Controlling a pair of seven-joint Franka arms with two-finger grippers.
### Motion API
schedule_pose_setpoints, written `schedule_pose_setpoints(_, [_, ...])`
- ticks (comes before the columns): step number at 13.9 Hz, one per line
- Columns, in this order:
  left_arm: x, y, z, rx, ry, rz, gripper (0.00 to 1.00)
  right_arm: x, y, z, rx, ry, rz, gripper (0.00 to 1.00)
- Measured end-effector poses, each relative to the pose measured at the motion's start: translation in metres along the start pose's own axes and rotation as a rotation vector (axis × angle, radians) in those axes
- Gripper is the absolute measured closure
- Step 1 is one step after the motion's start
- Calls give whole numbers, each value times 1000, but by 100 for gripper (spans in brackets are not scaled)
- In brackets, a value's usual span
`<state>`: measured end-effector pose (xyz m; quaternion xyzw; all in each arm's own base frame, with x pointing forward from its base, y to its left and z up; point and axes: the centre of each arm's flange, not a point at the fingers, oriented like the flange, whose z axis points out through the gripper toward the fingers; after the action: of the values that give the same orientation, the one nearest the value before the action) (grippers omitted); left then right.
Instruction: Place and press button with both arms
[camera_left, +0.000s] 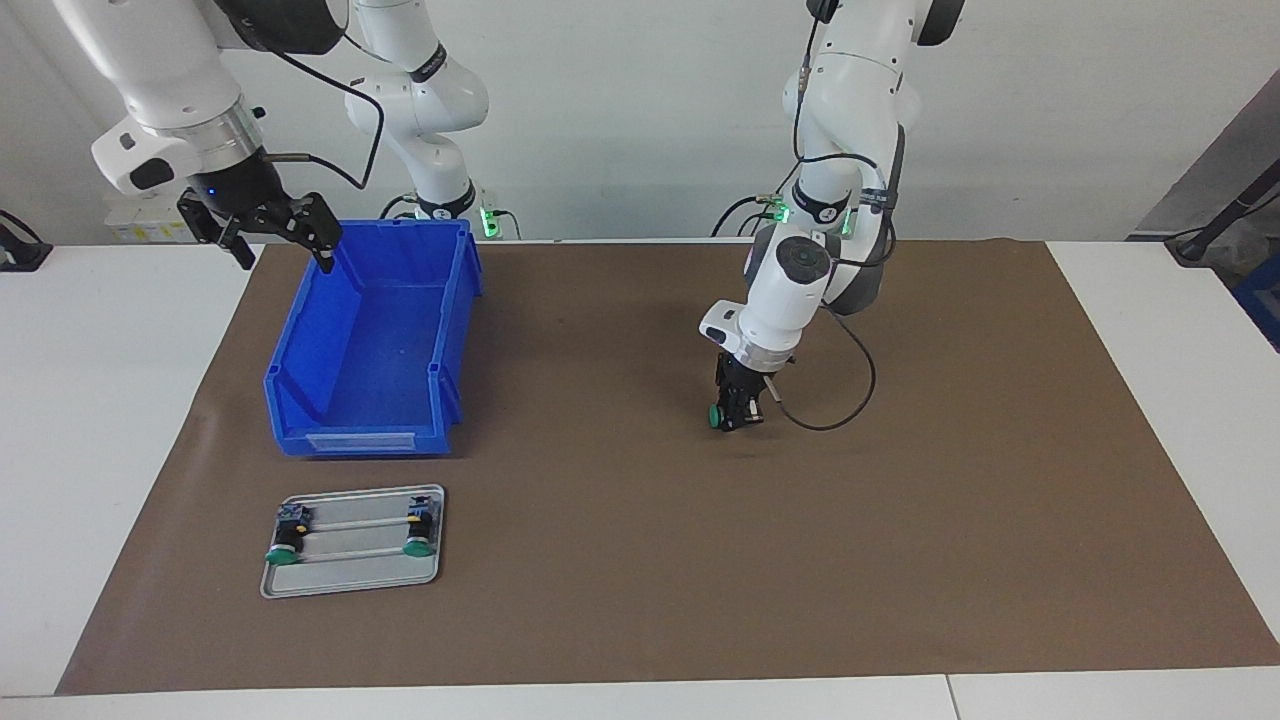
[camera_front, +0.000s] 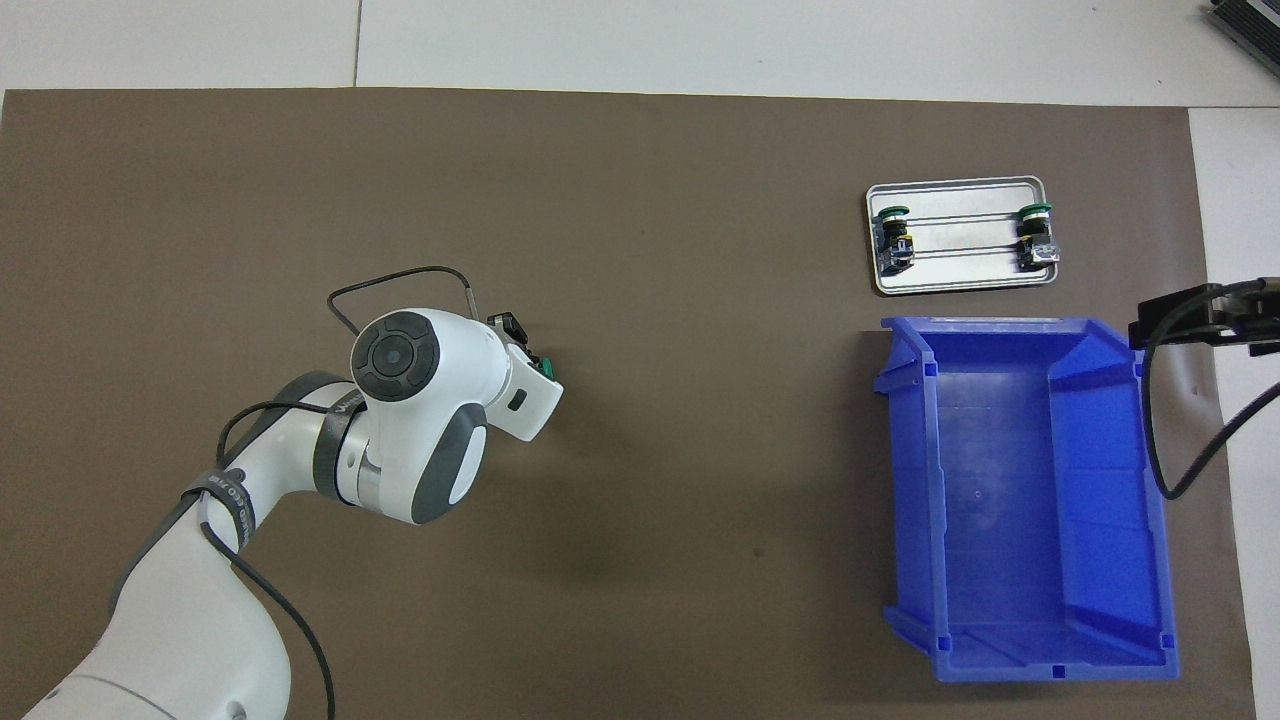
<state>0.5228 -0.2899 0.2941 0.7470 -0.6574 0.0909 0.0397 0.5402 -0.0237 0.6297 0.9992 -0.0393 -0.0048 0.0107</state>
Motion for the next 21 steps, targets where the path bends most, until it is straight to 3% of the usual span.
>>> schedule_pose_setpoints(9, [0, -1, 0, 3, 2, 0, 67, 0, 0, 0, 0, -1, 0, 0])
schedule_pose_setpoints(14, [3, -15, -14, 42, 23, -9, 67, 0, 0, 1, 0, -1, 0, 0])
schedule_pose_setpoints(21, [-18, -39, -32, 59, 66, -104, 67, 0, 0, 1, 0, -1, 0, 0])
